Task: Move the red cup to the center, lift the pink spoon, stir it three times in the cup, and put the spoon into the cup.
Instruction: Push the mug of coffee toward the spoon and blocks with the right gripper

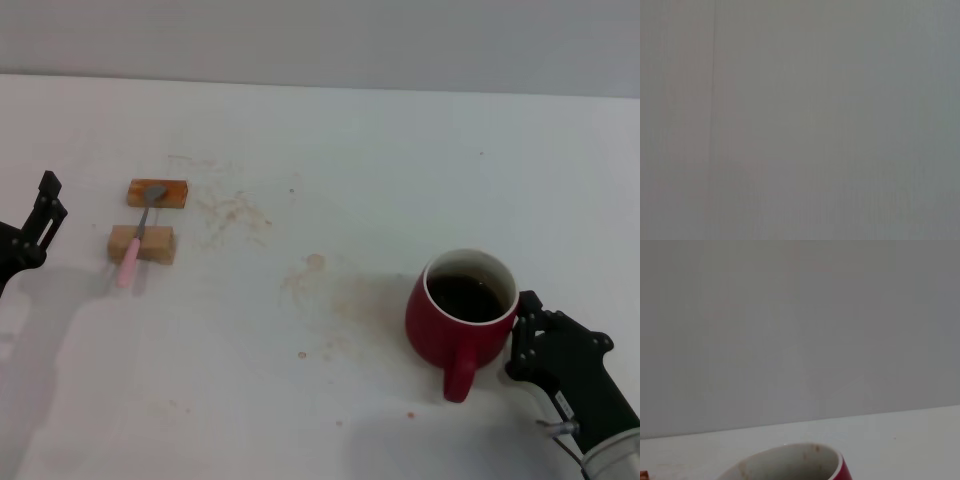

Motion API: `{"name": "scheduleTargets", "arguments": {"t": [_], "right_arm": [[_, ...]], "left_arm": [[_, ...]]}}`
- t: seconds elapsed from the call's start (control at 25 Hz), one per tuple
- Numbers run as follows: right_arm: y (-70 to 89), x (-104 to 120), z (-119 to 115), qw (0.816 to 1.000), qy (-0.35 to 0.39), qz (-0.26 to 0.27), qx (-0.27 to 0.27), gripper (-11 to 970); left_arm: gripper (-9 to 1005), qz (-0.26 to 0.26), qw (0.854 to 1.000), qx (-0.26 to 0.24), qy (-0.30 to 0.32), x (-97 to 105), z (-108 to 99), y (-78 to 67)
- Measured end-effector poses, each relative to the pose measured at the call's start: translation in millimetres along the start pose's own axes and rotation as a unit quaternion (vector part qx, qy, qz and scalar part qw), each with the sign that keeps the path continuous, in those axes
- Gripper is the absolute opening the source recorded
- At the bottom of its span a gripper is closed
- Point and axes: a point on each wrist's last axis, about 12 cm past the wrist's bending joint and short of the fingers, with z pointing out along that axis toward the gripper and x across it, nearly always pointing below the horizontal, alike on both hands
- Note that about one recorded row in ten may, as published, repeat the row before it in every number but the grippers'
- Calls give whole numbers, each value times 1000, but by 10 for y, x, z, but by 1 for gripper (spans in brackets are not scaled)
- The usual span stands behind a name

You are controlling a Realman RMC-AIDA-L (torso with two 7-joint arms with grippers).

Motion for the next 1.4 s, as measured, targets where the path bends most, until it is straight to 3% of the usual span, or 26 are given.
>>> {"name": "scheduleTargets", "arguments": {"t": [0.56, 1.04, 1.4], "right_arm": [[65, -52, 240, 999, 11, -11, -32, 1], [144, -2, 43, 1000, 9, 18, -22, 1], [181, -23, 104, 999, 9, 14, -36, 1]], "left_arm": [[769, 0, 1000, -1, 0, 1, -7, 5], [763, 0, 1000, 1, -2, -5, 14, -1], [759, 0, 1000, 2, -3, -10, 34, -4]]}}
